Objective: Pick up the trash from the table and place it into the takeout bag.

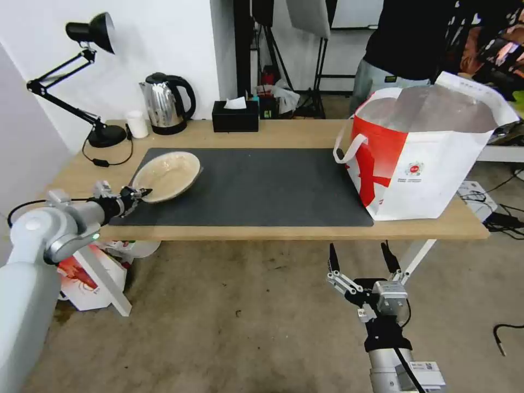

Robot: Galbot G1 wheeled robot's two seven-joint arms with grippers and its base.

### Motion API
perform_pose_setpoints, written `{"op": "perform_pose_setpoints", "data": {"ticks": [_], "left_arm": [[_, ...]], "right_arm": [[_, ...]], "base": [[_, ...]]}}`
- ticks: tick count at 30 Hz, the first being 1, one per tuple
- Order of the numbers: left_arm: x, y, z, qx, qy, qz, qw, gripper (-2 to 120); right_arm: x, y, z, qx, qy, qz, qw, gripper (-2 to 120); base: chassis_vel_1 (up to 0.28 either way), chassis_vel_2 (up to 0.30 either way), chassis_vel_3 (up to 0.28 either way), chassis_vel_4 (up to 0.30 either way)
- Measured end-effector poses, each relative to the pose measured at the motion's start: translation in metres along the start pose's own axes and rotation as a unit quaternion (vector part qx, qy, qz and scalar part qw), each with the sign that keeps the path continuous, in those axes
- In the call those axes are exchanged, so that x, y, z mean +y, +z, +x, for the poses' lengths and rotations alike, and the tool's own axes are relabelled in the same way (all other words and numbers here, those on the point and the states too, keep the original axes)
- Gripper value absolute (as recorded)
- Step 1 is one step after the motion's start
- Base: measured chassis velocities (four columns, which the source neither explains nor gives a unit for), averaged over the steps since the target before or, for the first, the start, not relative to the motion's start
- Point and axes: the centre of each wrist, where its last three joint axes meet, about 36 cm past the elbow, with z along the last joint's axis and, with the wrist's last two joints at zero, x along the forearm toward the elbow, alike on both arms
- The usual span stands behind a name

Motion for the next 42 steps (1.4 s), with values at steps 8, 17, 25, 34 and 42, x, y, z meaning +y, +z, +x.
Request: {"op": "perform_pose_setpoints", "data": {"ticks": [8,17,25,34,42], "left_arm": [[-0.046,-0.009,0.035,-0.044,0.128,-0.07,0.9883,1],[-0.073,-0.032,0.039,-0.116,0.276,-0.178,0.9372,1],[-0.094,-0.046,0.01,-0.109,0.391,-0.2,0.8918,1],[-0.148,-0.029,-0.064,-0.063,0.451,-0.196,0.8682,1],[-0.175,-0.009,-0.133,0.002,0.446,-0.209,0.8703,1]], "right_arm": [[0.0,0.0,0.0,0.0,0.0,0.0,1.0,100],[0.0,0.0,0.0,0.0,0.0,0.0,1.0,100],[0.0,0.0,0.0,0.0,0.0,0.0,1.0,100],[0.0,0.0,0.0,0.0,0.0,0.0,1.0,100],[0.0,0.0,0.0,0.0,0.0,0.0,1.0,100]], "base": [[0.0,0.0,0.0,0.0],[0.0,0.0,0.0,0.0],[0.0,0.0,0.0,0.0],[0.0,0.0,0.0,0.0],[0.0,0.0,0.0,0.0]]}}
